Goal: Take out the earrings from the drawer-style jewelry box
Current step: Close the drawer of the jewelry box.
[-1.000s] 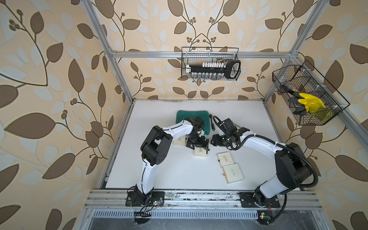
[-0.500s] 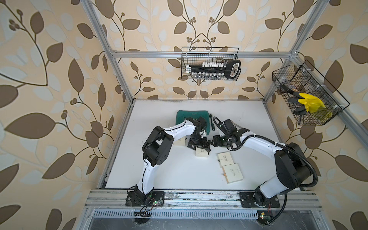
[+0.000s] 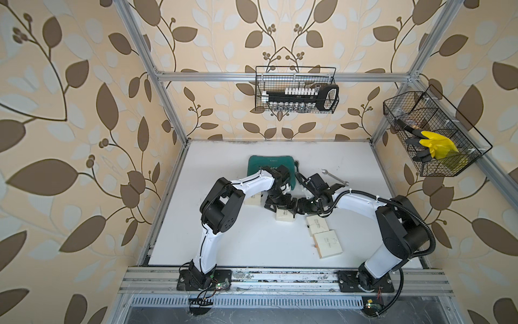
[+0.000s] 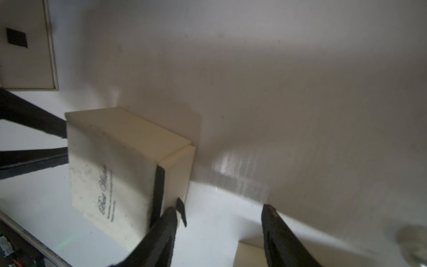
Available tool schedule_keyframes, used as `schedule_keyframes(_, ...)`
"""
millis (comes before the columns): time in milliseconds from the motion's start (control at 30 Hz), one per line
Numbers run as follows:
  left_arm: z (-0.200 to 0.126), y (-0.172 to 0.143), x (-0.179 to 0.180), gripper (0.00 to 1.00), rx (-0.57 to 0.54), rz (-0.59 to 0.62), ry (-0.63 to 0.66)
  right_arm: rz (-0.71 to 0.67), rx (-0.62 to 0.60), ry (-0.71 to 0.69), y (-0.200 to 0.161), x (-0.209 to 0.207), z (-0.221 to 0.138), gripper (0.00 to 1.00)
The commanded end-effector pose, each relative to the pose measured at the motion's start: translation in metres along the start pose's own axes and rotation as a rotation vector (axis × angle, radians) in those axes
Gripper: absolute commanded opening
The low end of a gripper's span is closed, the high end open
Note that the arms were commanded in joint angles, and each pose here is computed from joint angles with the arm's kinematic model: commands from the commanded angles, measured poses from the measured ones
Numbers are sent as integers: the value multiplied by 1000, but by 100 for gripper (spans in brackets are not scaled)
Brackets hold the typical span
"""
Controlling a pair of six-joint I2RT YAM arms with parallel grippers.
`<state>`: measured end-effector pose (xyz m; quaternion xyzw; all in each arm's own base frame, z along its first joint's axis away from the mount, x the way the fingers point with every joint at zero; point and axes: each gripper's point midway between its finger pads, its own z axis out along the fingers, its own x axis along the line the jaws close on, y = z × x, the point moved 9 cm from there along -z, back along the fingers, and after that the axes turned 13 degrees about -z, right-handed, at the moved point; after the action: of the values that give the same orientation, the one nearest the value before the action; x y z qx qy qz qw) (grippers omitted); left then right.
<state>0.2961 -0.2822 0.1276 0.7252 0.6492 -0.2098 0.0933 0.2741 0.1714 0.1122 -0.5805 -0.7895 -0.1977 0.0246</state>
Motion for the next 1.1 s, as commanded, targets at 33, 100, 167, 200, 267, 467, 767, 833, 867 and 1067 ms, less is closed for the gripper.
schedule_keyframes(33, -14, -8, -11, 99, -9, 58, -55, -24, -15, 127, 6, 11, 10, 60)
schedule_keyframes(100, -14, -7, -11, 99, -9, 58, -53, -26, -20, 172, 11, 16, 13, 59)
schedule_keyframes(167, -13, -6, -10, 99, -6, 54, -46, -27, -19, 207, 16, 19, 16, 59)
schedule_keyframes(200, -13, -6, -10, 99, -7, 54, -42, -27, -19, 224, 18, 20, 17, 58)
schedule_keyframes(267, -11, -6, -7, 99, -7, 49, -21, -20, -13, 227, 19, 21, 19, 58)
schedule_keyframes(467, -6, -5, 3, 99, -18, 25, 79, 3, -33, 0, 17, 5, 4, 59)
schedule_keyframes(767, 2, -2, 8, 99, -5, 14, 107, 2, -107, -138, 14, -4, -23, 61)
schedule_keyframes(833, 4, -1, 13, 99, -8, -5, 158, 6, -122, -150, 13, -6, -27, 60)
schedule_keyframes(867, 5, 1, 16, 99, -13, -17, 194, 9, -128, -151, 13, -6, -29, 61)
schedule_keyframes(1067, 2, 11, 39, 99, -90, -44, 463, 10, -167, -171, 12, -11, -44, 61)
